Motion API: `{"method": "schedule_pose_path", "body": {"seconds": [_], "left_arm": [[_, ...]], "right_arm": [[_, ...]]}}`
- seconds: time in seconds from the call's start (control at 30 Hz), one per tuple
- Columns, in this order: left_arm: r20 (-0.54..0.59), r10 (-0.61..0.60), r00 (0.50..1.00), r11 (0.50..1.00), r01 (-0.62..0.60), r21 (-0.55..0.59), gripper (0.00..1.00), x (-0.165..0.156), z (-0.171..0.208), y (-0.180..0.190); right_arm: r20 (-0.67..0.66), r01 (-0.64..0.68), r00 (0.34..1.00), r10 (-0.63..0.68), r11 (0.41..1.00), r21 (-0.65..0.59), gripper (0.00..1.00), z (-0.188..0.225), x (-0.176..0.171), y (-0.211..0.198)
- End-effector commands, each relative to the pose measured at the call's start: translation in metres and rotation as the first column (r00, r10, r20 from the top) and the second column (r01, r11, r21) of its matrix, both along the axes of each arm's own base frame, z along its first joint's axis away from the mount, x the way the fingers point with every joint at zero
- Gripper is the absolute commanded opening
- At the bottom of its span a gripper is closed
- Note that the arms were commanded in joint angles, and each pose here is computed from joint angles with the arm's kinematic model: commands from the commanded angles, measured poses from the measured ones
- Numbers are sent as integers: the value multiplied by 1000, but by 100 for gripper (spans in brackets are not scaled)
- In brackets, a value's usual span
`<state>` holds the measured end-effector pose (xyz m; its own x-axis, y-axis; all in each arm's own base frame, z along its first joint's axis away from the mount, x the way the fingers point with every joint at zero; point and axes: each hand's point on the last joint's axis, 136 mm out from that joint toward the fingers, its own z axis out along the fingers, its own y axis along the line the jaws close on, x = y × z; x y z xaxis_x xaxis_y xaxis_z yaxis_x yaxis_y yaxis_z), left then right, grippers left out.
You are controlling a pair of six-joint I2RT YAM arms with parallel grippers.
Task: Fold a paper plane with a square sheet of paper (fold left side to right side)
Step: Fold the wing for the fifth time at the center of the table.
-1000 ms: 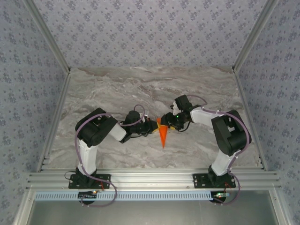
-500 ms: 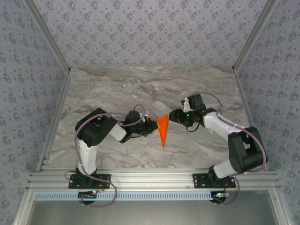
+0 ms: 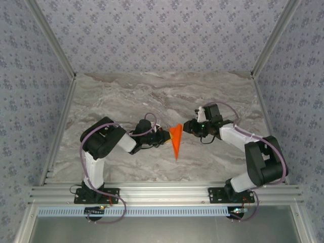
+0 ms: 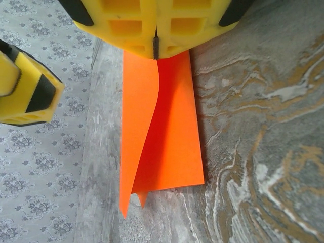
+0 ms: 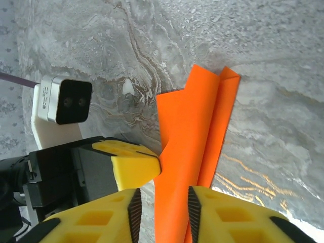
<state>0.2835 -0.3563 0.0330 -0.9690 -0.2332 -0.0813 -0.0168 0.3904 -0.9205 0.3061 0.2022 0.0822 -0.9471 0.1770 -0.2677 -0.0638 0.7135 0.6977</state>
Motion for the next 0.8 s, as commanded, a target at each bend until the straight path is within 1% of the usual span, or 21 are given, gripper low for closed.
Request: {"method": "schedule_pose_path", "body": {"seconds": [0.0,0.13,0.5,0.77], "left_arm": [[6,8,1000,999,-8,49,0,1,-9,7],[6,3,1000,999,-3,49,0,1,-8,5],[11,5,1000,998,-6,67,0,5,-11,4],[20,2,1000,997,-4,72,0,7,-10,4]], "right_arm": [[-11,-26,1000,26,999,41,27,-3,0,13],[-13,-38,999,38,999,33,25,-8,2,19],[-40,-31,999,32,999,35,24,-18,8,31],[-42,-35,999,35,999,13,24,-22,10,34]]}}
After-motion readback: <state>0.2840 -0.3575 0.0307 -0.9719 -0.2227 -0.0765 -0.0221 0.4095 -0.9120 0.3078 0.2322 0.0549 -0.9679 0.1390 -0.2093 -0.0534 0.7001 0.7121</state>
